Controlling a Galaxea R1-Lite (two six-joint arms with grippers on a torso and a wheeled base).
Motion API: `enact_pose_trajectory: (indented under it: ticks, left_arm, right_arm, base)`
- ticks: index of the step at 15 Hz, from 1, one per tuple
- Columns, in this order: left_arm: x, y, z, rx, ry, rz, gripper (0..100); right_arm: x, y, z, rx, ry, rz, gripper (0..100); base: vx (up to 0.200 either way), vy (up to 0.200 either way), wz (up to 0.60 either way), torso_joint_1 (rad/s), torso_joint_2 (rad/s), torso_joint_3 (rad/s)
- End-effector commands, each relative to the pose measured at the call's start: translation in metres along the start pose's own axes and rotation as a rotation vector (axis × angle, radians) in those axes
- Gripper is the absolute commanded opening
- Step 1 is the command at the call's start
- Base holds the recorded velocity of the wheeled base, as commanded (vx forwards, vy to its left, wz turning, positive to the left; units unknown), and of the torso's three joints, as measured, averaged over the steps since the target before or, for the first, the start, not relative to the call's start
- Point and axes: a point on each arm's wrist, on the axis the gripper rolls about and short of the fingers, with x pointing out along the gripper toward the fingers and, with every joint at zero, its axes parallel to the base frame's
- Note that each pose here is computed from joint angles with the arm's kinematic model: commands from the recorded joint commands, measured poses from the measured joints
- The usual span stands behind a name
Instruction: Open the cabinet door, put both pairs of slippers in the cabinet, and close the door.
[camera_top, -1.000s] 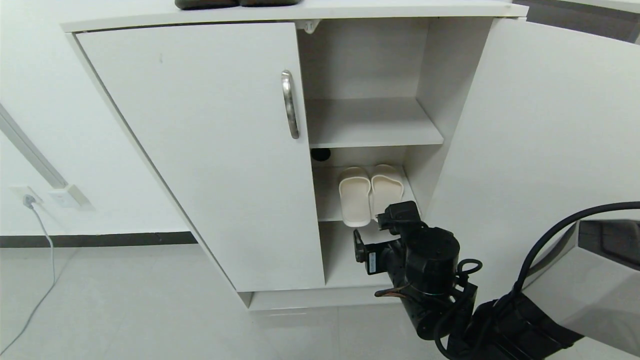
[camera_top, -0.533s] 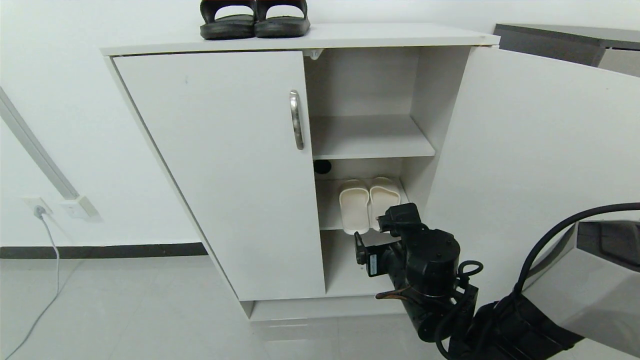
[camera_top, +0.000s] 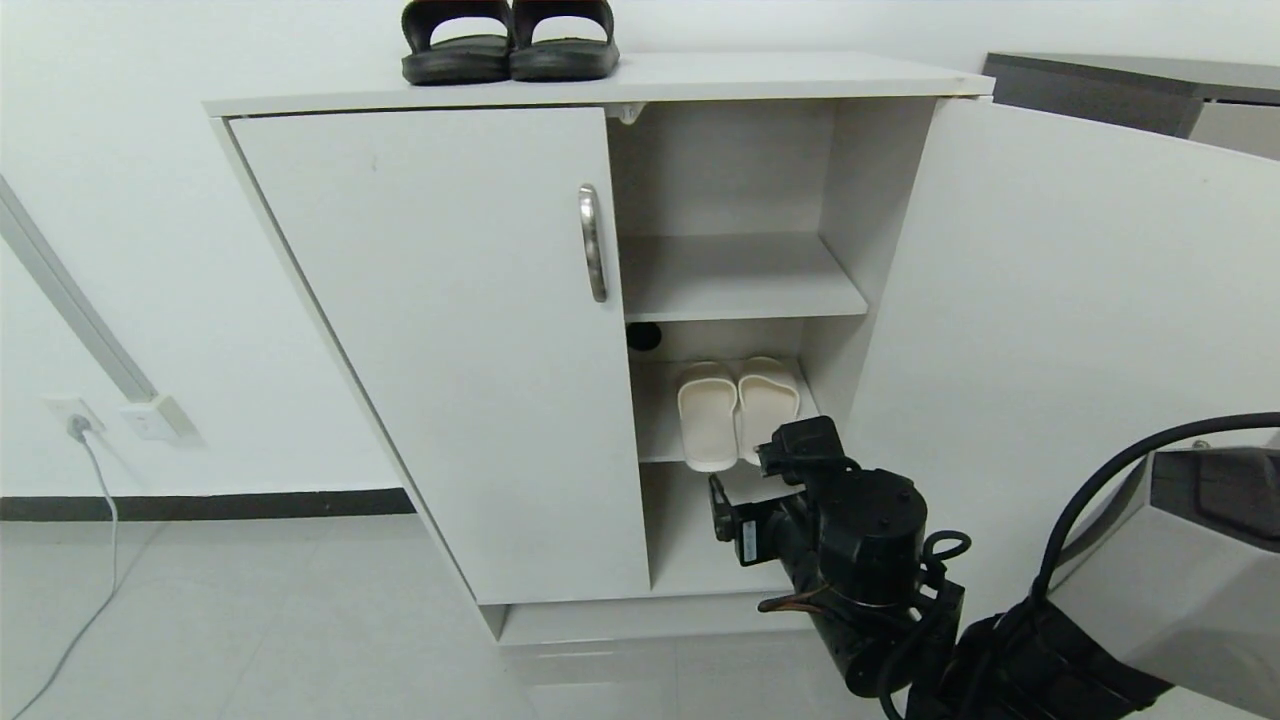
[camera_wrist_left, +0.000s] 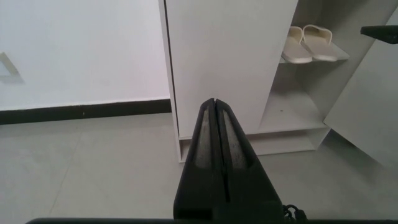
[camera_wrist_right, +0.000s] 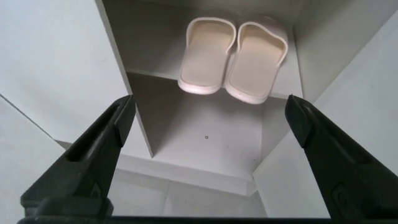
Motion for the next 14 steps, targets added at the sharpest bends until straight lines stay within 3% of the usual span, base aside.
enact_pose_trajectory:
  ticks: [1,13,14]
  left_arm:
    - [0.0,0.0,0.0,0.0,0.002,0.0,0]
    - [0.0,0.0,0.0,-0.002,0.002,0.0,0]
    - [0.0,0.0,0.0,-0.002,0.0,0.0,0]
  right_arm:
    - [0.0,0.0,0.0,0.0,0.001,0.0,100]
    - [0.0,-0.013,-0.008,-0.043,0.007,-0.002,100]
    - [0.0,-0.013,-0.008,-0.047,0.006,0.006,100]
  base:
    - [0.0,0.2,0.0,0.002,0.0,0.012]
    - [0.0,0.2,0.0,0.003,0.0,0.005]
    - [0.0,0.0,0.0,0.0,0.0,0.0]
